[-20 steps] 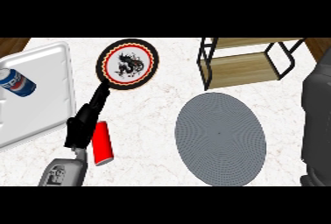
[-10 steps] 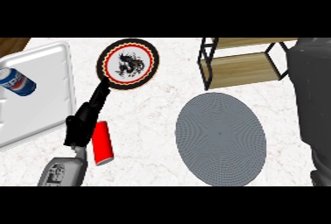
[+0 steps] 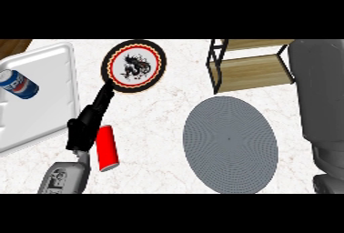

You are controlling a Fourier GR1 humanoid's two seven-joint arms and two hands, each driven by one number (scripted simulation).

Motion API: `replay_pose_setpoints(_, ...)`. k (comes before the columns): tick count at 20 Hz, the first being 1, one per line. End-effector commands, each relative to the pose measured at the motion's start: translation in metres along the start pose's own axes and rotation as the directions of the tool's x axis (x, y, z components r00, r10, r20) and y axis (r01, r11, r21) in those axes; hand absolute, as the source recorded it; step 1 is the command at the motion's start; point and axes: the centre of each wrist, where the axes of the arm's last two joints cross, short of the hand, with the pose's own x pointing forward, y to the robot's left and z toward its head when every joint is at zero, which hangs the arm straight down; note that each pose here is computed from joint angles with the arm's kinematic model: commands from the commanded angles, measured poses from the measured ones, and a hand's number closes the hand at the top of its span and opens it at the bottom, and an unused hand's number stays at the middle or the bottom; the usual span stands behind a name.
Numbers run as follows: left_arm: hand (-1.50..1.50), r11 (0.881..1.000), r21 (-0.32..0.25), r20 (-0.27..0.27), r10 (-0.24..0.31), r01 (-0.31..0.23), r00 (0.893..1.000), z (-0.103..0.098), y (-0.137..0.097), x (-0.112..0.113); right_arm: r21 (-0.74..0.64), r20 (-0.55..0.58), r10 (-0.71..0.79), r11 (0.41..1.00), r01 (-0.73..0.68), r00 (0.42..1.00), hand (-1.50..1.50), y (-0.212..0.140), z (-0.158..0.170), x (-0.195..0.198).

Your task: Pick the cupcake from the placemat and place it in the tiered shelf

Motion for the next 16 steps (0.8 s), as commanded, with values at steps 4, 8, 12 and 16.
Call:
replay_pose_setpoints(4,0.0,1.0,0.007,0.001,0.007,-0.007,1.0,0.004,-0.004,-0.004,-0.014,-0.005,-0.109,0.994,0.109,0.994,1.5,0.019,-0.002,-0.044)
replay_pose_setpoints(8,0.0,1.0,0.002,0.003,0.016,-0.016,1.0,0.012,-0.006,0.018,-0.013,-0.041,-0.108,0.994,0.107,0.993,1.5,0.002,-0.041,-0.039)
replay_pose_setpoints(12,0.0,1.0,0.017,-0.011,-0.011,0.011,1.0,0.0,0.006,-0.008,-0.053,-0.123,0.16,0.984,-0.168,0.979,1.5,0.012,-0.03,-0.052)
replay_pose_setpoints(16,0.0,1.0,0.018,0.001,-0.008,0.008,1.0,0.007,-0.006,-0.001,-0.059,-0.226,0.177,0.979,-0.195,0.958,-1.5,0.004,-0.031,-0.091)
